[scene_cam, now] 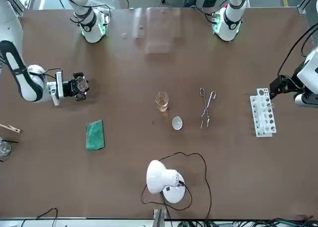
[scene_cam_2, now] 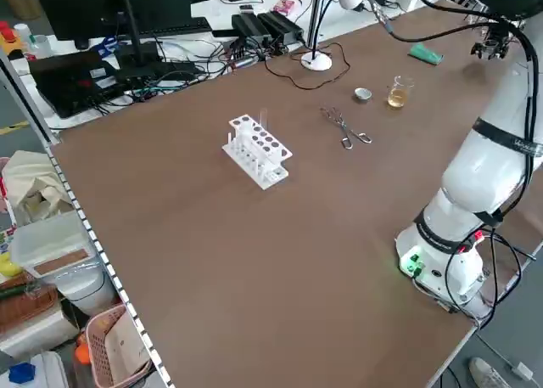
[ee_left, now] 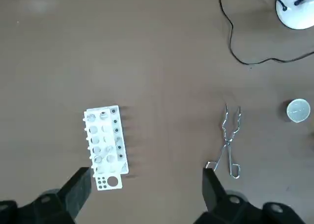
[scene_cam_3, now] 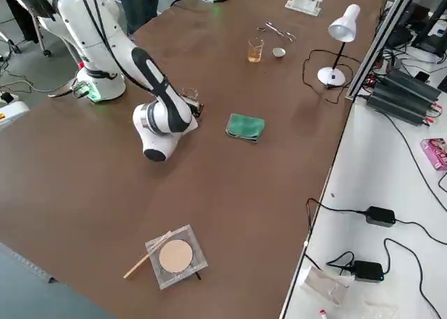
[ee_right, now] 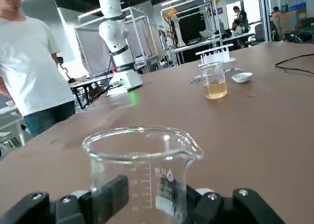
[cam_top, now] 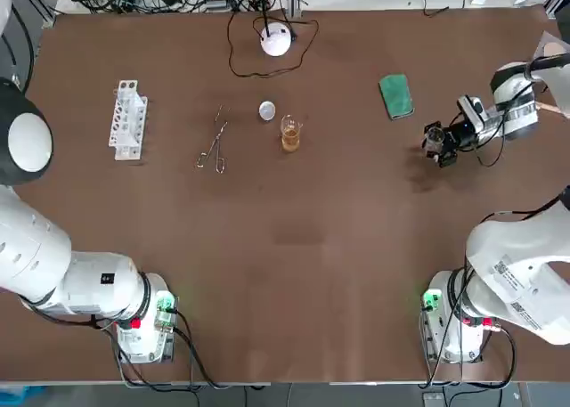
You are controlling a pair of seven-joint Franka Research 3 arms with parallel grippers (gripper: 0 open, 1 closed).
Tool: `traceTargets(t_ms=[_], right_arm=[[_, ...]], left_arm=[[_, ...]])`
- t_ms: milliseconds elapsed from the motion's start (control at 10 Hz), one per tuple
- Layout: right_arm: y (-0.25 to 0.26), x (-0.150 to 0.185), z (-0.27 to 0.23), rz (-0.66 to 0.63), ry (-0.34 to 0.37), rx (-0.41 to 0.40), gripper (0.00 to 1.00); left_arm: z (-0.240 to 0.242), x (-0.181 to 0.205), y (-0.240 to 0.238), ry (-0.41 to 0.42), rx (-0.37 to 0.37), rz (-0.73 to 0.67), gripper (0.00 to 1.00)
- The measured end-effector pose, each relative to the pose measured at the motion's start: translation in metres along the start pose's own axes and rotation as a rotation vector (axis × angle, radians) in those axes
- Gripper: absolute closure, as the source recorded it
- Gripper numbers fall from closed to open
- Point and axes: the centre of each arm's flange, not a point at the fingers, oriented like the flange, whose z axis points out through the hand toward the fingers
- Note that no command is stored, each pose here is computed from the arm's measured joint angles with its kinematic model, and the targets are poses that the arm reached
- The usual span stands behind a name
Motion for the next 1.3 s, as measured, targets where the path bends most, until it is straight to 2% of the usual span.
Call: traceTargets(t_ms=[900, 1300], right_arm=[[0.016, -0.048, -0.008, -0.097, 0.030, 0.027, 0.61], [0.025, -0.049, -0.017, -0.133, 0.012, 0.026, 0.61]], left_arm=[[0.001, 0.000, -0.008, -0.002, 0.001, -0.015, 0.00], [0.003, -0.001, -0.024, -0.005, 0.003, -0.041, 0.00]])
